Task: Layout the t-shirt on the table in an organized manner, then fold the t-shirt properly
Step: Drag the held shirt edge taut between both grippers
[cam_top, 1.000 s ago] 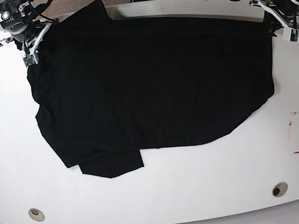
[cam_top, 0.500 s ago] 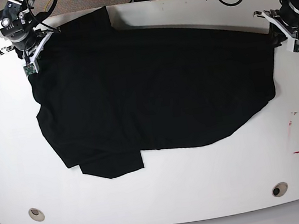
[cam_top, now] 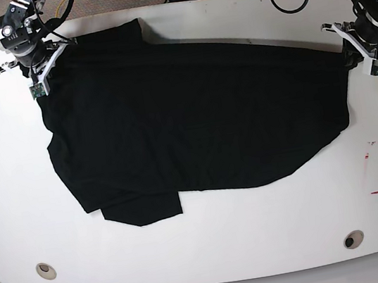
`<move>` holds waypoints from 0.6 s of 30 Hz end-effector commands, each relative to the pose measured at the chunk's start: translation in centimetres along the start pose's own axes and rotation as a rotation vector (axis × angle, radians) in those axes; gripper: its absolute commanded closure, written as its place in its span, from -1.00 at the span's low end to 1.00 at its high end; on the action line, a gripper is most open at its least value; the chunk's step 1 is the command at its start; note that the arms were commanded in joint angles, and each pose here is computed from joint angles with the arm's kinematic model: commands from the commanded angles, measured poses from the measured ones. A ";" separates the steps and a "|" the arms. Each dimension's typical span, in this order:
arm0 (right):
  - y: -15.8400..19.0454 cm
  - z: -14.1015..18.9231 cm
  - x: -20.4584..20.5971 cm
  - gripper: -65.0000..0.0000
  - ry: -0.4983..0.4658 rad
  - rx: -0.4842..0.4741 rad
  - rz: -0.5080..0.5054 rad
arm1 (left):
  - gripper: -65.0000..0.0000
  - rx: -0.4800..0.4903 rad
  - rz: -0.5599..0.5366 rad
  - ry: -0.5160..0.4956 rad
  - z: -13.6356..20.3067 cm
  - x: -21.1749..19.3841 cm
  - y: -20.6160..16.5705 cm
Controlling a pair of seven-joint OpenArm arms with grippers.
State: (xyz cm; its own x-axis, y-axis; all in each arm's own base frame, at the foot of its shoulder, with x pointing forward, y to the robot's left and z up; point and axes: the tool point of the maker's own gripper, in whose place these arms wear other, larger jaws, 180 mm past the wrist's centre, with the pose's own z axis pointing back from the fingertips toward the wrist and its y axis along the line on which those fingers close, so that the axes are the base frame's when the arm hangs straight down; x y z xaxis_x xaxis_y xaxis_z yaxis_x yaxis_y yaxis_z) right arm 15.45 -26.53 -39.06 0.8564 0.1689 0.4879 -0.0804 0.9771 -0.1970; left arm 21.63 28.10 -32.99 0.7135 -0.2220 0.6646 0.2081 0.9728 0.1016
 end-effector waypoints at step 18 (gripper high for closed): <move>-2.9 -0.7 4.6 0.98 -0.077 -0.064 -0.008 | 1.00 -0.019 0.015 -0.095 -2.3 4.1 0.5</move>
State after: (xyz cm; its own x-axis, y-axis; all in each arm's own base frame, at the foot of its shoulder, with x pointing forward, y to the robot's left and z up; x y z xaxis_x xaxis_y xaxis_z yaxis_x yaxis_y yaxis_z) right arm 18.93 -28.04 -37.99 0.8372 0.1616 0.5224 -0.0508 0.9742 -0.2199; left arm 25.58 26.34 -32.11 0.6456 -0.2022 0.7364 0.2368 0.9698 0.0587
